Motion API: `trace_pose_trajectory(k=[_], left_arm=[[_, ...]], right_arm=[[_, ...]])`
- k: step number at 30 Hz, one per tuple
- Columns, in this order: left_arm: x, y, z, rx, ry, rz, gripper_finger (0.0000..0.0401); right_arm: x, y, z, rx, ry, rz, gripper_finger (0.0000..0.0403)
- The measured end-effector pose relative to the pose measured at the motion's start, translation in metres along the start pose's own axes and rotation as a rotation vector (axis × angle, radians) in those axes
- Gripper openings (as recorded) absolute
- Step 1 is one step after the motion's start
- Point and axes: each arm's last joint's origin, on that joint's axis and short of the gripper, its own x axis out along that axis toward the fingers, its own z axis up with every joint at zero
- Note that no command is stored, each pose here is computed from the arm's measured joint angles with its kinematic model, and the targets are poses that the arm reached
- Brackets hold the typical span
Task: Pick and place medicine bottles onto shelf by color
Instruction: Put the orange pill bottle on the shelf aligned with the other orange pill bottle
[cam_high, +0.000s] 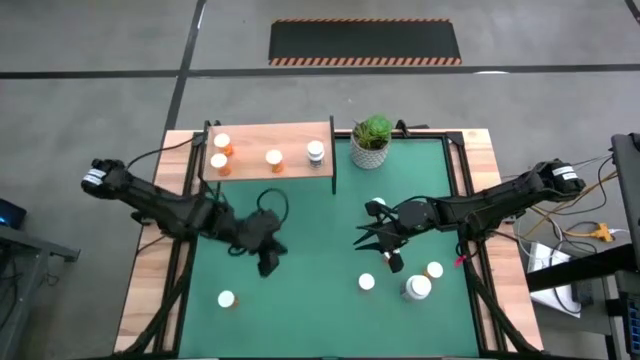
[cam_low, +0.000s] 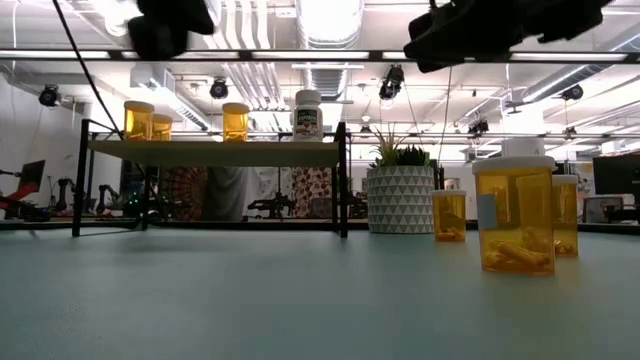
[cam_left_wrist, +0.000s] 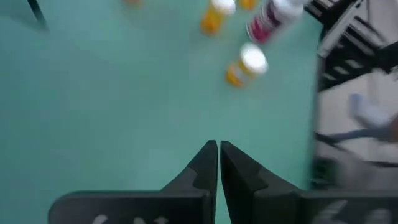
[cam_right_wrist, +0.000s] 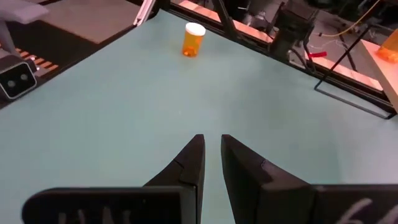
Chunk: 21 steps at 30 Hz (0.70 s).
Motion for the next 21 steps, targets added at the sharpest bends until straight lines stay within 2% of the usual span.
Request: trace_pose_trajectory(k=[4, 8, 10, 13, 15, 19, 21], left_arm=[[-0.004, -0.014, -0.028, -0.288, 0.169, -0.015, 0.0001], [0.000, -0.020, -0.057, -0.536, 0.399, 0.117, 0.0000], [0.006, -0.026, -0.070, -0.626, 0.542, 0.186, 0.0000], [0.018, -0.042, -0.084, -0.689, 0.737, 0.235, 0.0000], [0.024, -0.051, -0.088, -0.706, 0.813, 0.255, 0.0000], [0.035, -0.055, -0.102, -0.676, 0.845, 0.367, 0.0000], [0.038, -0.057, -0.109, -0.665, 0.855, 0.383, 0.0000]], right_arm=[[0.000, 0.001, -0.006, -0.018, 0.003, -0.001, 0.0043], [-0.001, 0.000, -0.001, -0.020, -0.014, -0.007, 0.0043], [-0.001, -0.001, 0.000, -0.020, -0.017, -0.008, 0.0043], [-0.001, 0.000, 0.000, -0.025, -0.015, -0.007, 0.0043], [-0.001, 0.000, -0.001, -0.029, -0.015, -0.008, 0.0043], [-0.001, 0.000, -0.001, -0.031, -0.013, -0.007, 0.0043], [-0.001, 0.000, -0.001, -0.034, -0.012, -0.007, 0.0043]])
